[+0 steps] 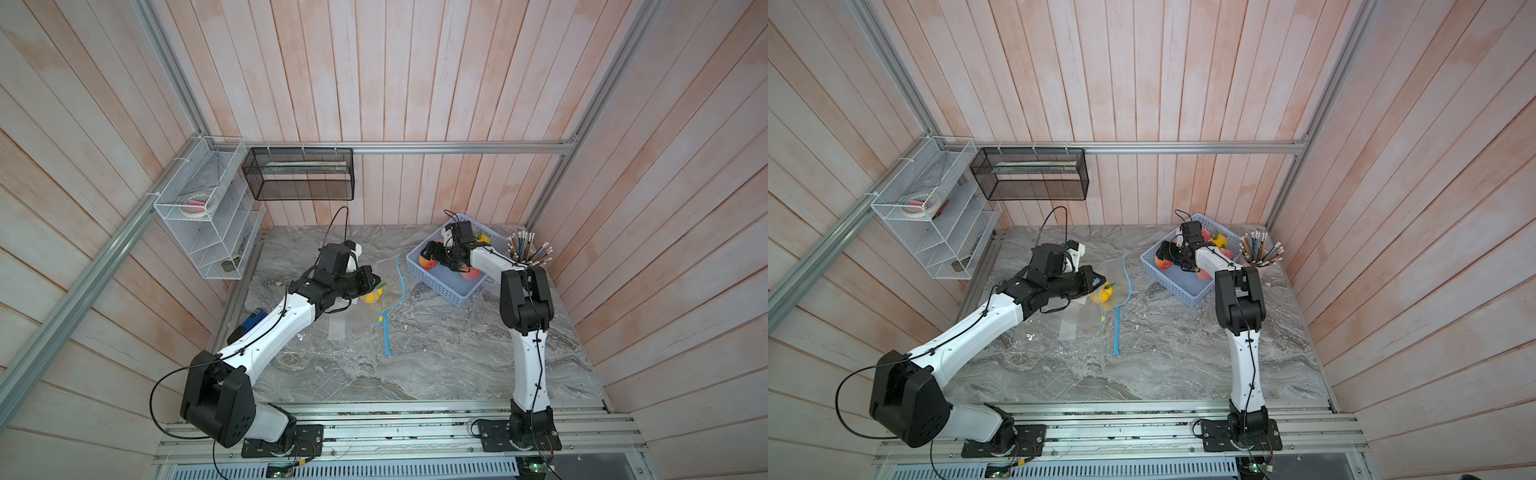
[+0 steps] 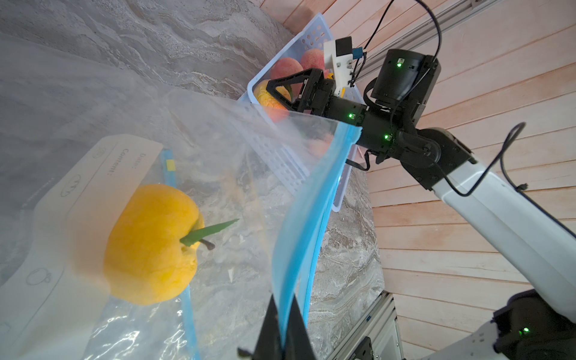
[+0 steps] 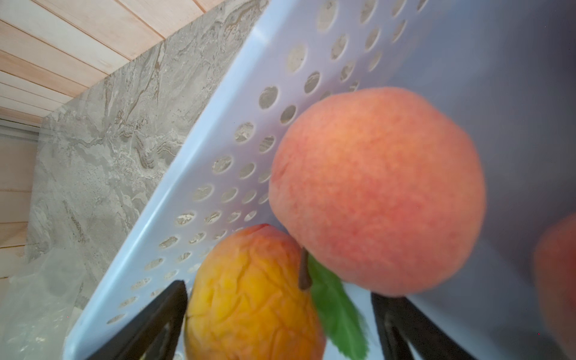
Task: Place the peach in a zip-top bag and seal the zipper
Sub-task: Pick up the peach from the basket.
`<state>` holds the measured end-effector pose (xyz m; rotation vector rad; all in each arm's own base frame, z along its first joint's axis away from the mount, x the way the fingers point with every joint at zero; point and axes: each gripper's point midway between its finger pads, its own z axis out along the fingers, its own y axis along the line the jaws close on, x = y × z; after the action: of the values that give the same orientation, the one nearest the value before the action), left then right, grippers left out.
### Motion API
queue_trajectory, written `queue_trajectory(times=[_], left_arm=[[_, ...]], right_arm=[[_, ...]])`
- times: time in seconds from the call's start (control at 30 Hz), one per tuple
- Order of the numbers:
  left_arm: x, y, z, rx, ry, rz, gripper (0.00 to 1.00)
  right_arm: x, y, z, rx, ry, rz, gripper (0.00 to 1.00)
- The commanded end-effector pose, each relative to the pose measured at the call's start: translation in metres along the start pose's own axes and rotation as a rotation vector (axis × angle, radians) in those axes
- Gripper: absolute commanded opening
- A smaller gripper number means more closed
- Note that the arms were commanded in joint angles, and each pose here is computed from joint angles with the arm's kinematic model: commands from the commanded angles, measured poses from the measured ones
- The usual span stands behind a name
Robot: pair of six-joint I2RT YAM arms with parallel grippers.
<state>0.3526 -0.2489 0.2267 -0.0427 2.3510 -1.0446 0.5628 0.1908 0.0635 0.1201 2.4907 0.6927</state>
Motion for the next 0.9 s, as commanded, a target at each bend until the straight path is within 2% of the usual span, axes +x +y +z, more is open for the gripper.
queue_trajectory(times=[0.0,0.23,0.33,0.57,0.73,0.87], left_arm=[[0.003,0.006,0.004,-0.001,0.009,-0.007,0.0],[0.004,0.007,0.005,-0.004,0.012,-0.008,0.0],[0.004,0.006,0.005,0.002,0.011,-0.008,0.0],[0.004,0.001,0.005,0.026,0.017,-0.007,0.0],[0.005,-0.008,0.005,0.066,0.028,-0.01,0.0],[0.005,-0.021,0.007,0.109,0.036,-0.008,0.0]], right_arm=[[0.011,-0.006,0.004,0.026,0.042,0.018,0.78],[0.012,0.0,-0.009,0.035,0.034,0.016,0.62],[0.006,0.009,-0.029,0.024,0.008,0.006,0.61],[0.0,0.051,-0.107,-0.084,-0.092,-0.042,0.61],[0.018,0.085,-0.156,-0.206,-0.121,-0.094,0.61],[0.041,0.14,-0.194,-0.348,-0.155,-0.197,0.61]])
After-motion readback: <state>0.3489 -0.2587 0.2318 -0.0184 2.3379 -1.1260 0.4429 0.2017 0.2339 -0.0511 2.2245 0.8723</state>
